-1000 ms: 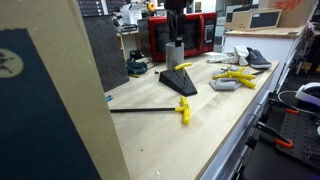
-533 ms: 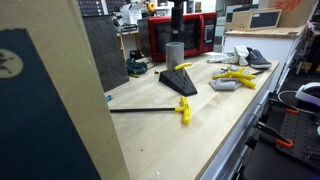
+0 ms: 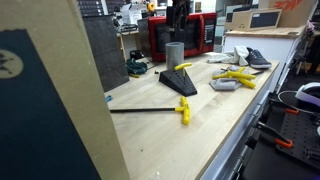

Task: Pick up one wrench from the right side of the counter and put it in the silver holder then put it on the black stand.

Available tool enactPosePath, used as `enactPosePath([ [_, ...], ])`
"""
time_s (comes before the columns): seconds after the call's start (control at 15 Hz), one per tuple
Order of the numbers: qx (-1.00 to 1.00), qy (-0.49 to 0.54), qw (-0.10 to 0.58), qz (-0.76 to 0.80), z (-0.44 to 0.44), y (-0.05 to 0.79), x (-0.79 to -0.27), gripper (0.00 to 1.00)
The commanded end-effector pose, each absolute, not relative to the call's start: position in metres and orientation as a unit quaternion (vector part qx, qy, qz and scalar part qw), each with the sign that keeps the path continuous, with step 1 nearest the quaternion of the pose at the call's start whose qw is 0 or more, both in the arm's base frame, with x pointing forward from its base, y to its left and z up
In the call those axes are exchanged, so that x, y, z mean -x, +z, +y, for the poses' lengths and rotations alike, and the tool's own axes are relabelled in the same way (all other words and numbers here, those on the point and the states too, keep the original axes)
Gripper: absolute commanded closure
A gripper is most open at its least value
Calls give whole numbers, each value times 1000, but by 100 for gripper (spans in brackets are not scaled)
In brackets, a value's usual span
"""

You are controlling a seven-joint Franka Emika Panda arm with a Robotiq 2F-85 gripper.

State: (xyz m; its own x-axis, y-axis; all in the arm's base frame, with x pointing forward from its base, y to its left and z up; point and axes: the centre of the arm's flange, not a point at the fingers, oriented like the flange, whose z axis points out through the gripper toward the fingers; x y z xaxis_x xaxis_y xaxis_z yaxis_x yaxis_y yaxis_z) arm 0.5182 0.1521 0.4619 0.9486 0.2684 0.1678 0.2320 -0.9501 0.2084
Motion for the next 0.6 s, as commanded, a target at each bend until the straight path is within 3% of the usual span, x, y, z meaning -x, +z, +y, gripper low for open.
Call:
enactPosePath([
  [0.0,-981,116,111,104,169,466,-514,0],
  [0.53,-979,124,104,121,179,475,-509,0],
])
